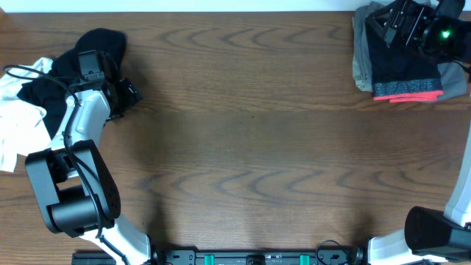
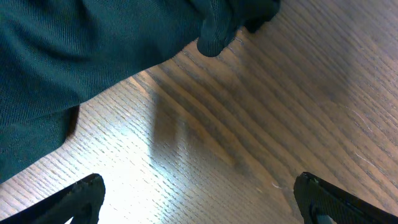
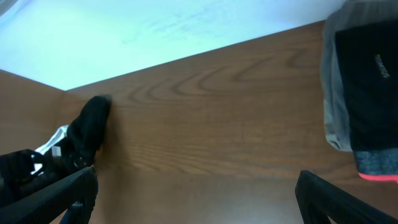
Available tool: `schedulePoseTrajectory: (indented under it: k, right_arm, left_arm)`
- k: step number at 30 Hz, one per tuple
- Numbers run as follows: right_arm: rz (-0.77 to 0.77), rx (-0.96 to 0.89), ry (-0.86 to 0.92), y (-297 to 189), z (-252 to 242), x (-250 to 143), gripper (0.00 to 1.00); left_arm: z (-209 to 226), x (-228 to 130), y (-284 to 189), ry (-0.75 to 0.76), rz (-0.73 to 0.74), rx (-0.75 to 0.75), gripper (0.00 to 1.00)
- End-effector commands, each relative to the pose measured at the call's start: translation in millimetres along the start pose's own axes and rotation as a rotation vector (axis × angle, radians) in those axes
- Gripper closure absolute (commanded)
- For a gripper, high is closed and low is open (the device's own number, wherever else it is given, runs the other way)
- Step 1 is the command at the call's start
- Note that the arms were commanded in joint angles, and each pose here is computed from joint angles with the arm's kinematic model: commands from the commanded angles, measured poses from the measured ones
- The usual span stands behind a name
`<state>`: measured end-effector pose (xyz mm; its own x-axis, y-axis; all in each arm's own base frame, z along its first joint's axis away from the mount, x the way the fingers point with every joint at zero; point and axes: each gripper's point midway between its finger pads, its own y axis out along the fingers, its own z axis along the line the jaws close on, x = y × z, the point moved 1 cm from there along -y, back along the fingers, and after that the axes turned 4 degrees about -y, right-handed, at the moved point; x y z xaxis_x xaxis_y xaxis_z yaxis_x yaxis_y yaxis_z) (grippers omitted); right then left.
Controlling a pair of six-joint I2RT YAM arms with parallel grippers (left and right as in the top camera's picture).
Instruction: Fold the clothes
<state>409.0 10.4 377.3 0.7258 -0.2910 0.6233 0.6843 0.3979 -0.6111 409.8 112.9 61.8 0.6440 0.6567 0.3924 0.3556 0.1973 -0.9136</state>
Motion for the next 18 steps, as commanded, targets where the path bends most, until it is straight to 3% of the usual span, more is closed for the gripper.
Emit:
schedulePoseTrajectory:
  k: [1,7,13,18]
  right_arm:
    - [-0.005,-0.02,0.013,-1,0,1,0.01]
    - [-0.015,-0.08,0.012,-2,-9,2,0.01]
    - [-0.065,-0.332,-0.094,-20,-34,3,0.01]
    - [-0.209,-0.428,-0.164,-53,-26,-2,0.01]
  left_arm:
    - [2,-6,4,0.011,0.015,0.01,0.02]
    - [2,-6,4,0.011,0.015,0.01,0.02]
    - [2,-6,4,0.011,0.015,0.01,0.02]
    - [2,-6,4,0.011,0.015,0.01,0.02]
